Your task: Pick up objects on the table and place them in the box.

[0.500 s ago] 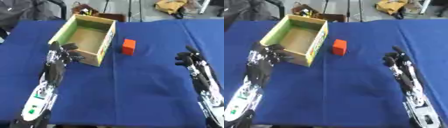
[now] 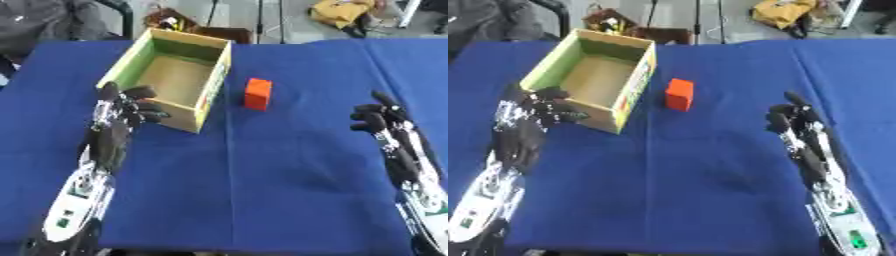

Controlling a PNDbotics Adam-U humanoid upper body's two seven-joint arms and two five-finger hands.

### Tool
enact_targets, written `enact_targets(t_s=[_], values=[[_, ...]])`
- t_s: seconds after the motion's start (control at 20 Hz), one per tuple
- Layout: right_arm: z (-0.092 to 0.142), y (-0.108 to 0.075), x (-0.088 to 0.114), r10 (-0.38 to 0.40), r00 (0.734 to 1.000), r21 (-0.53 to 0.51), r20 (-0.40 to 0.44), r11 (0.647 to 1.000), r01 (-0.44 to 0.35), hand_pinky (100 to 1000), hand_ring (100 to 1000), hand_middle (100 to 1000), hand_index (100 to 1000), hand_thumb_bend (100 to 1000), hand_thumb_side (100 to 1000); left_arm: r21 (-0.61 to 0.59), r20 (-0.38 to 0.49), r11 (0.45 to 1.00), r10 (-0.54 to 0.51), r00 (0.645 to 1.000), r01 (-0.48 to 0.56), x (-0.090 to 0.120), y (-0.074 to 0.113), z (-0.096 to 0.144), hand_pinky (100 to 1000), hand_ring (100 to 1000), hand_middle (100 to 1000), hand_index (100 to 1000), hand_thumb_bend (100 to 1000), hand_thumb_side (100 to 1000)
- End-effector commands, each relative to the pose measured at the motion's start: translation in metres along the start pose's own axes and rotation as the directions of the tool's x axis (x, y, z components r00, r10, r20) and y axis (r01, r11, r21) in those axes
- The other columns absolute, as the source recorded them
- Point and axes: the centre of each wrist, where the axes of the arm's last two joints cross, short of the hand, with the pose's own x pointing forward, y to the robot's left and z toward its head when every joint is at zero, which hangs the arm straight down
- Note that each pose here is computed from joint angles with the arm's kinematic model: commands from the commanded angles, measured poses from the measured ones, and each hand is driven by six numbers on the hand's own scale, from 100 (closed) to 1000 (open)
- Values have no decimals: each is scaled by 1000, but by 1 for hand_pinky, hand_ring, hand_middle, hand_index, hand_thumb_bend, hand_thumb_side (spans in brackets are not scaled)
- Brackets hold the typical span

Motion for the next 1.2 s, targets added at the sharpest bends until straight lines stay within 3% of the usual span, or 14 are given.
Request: enact_targets(t_s=[0.05,0.3,0.55,0.95,1.2], values=[[-5,-5,9,11,999,6,33,1000,-11,665,721,681,937,534,623,-17,28,1000,-6,1000,7,8,0,-4,638,681,714,792,416,1000],[-9,-9,12,36,999,23,33,999,-36,663,722,679,936,523,625,-19,29,1000,-7,1000,8,9,0,-5,638,683,715,792,415,1000],[-26,-25,26,133,990,91,41,986,-136,662,723,678,935,536,626,-30,26,1000,-8,1000,8,8,-1,-4,638,684,715,792,415,1000],[-74,-55,52,329,942,194,67,922,-336,667,734,689,931,565,628,-57,20,998,5,1000,-4,7,-6,-4,638,686,716,792,414,1000],[-105,-56,59,418,907,251,43,874,-415,671,736,694,931,580,624,-73,13,997,14,1000,-13,6,-9,-4,638,686,716,793,416,1000]])
